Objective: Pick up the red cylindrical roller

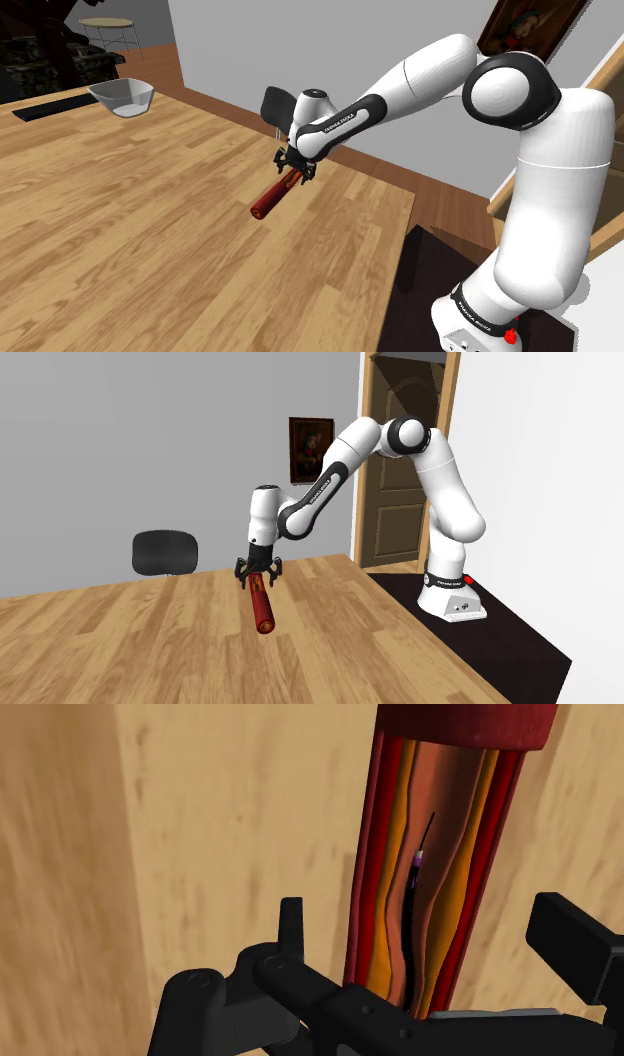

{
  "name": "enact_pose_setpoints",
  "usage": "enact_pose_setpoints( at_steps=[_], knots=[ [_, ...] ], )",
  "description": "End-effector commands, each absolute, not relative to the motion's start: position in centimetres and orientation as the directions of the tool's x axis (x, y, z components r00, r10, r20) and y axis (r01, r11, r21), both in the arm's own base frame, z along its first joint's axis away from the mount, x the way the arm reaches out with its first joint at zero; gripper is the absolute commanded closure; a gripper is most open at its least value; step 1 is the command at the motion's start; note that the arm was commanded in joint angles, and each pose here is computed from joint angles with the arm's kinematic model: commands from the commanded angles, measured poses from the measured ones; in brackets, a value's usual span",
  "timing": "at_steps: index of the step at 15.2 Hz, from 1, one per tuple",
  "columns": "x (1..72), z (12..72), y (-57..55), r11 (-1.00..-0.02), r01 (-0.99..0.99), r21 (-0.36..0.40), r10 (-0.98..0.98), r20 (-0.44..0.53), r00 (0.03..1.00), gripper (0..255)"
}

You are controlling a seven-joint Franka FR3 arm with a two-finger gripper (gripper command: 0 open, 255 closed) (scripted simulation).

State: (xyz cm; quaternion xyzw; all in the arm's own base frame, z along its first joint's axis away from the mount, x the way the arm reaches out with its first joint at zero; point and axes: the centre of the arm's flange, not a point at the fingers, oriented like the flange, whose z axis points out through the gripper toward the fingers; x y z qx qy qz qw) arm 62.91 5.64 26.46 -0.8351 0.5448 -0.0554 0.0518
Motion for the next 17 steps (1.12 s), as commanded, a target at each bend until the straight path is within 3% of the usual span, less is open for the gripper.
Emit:
enact_pose_setpoints(
  at_steps=[1, 10, 17],
  knots=[
    [62.9, 26.3, 5.7, -0.401, -0.904, -0.147, -0.916, 0.036, 0.4, 255],
    [62.8, 26.2, 5.6, -0.401, -0.904, -0.147, -0.916, 0.036, 0.4, 255],
    [62.8, 29.9, 5.6, -0.401, -0.904, -0.147, -0.916, 0.036, 0.4, 255]
  ],
)
